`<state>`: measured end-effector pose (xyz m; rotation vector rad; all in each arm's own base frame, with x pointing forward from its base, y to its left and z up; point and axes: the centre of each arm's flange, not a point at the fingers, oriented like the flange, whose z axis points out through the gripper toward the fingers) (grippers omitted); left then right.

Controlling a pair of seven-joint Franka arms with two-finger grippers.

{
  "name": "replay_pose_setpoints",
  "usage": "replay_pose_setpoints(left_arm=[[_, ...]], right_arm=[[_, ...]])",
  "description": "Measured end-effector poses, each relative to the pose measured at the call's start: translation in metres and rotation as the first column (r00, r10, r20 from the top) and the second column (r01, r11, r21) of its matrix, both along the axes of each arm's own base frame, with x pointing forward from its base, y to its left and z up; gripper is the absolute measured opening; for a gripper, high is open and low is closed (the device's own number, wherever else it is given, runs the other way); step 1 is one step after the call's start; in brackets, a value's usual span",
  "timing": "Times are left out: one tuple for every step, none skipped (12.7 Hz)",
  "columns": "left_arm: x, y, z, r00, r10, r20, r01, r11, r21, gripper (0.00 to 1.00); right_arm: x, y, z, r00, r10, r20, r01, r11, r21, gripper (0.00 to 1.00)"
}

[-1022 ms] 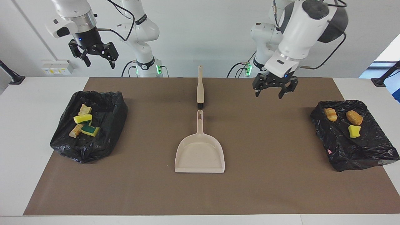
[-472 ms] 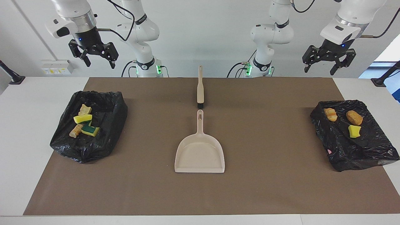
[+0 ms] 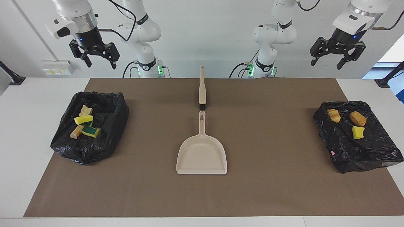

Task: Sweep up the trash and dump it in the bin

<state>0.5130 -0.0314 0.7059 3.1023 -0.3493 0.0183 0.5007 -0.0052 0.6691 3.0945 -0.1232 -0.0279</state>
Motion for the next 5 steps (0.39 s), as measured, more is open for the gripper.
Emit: replay_pose_setpoints(left_arm=[[0.0004,0.0,-0.0007,1.0,0.0,-0.001,0.0,1.0,0.0,1.0],[0.0011,-0.0001,-0.0017,1.0,0.0,-0.003,0.0,1.0,0.0,1.0],[0.0017,-0.0002,-0.0024,1.0,0.0,-0.004,0.0,1.0,0.0,1.0],[0.002,-0.0002,-0.0027,1.0,0.0,-0.004,0.0,1.0,0.0,1.0],[0.0021,-0.0002,-0.0027,1.0,0.0,-0.004,0.0,1.0,0.0,1.0]], right_arm=[[0.0,0.0,0.0,1.0,0.0,0.0,0.0,1.0,0.0,1.0],[0.0,0.0,0.0,1.0,0.0,0.0,0.0,1.0,0.0,1.0],[0.0,0.0,0.0,1.0,0.0,0.0,0.0,1.0,0.0,1.0],[0.0,0.0,0.0,1.0,0.0,0.0,0.0,1.0,0.0,1.0],[0.0,0.0,0.0,1.0,0.0,0.0,0.0,1.0,0.0,1.0]])
